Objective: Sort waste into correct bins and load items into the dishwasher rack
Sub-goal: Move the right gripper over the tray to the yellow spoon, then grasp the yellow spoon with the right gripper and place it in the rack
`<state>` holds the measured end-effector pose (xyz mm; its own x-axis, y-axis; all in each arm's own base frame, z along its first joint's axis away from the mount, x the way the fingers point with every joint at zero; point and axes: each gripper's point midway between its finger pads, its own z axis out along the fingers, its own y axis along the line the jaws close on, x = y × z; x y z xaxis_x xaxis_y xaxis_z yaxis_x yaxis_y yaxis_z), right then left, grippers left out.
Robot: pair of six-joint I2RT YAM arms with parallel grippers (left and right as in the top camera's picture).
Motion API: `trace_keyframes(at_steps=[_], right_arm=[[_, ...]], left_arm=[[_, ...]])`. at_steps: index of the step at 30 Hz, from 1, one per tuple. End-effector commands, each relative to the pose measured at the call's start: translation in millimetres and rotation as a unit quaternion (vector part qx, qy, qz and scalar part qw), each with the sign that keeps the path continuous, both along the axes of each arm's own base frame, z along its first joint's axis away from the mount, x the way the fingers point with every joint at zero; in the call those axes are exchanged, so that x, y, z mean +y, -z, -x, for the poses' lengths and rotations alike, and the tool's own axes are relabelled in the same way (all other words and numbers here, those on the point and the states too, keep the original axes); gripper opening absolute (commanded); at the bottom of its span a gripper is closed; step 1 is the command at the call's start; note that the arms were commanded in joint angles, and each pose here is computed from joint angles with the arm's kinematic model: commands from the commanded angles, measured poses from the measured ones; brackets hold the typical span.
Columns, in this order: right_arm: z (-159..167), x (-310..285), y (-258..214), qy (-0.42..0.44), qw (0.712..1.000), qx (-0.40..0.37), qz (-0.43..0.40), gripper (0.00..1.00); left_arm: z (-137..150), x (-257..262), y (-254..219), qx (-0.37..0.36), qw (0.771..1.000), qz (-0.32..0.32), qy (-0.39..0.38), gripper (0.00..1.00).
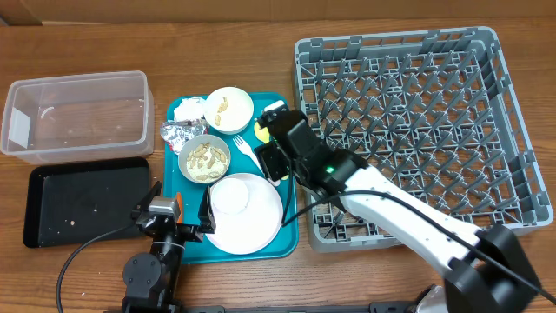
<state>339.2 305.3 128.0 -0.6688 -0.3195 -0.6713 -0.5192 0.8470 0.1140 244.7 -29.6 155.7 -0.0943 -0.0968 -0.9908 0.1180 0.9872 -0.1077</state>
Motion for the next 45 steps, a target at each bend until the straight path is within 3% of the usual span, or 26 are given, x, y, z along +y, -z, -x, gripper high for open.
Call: trace_keyframes(at_steps=[1,13,29,45], right_arm=[[-12,6,12,0.003,1.0,-0.003,0.008,0.57],[-23,17,59,-0.006,1.0,0.006,0.029,0.45],[-46,3,105,0.033,0.997,-0.003,0.068,0.49],[-41,1,124,0.03,0.996,0.016,0.078,0.33]], left_arm=[[0,2,0,-0.001,1.0,0.007,-0.006,1.0],[0,2,0,-0.001,1.0,0.007,-0.006,1.0],[0,2,0,-0.001,1.0,0.007,-0.006,1.0],[0,2,0,-0.001,1.0,0.007,-0.006,1.0]])
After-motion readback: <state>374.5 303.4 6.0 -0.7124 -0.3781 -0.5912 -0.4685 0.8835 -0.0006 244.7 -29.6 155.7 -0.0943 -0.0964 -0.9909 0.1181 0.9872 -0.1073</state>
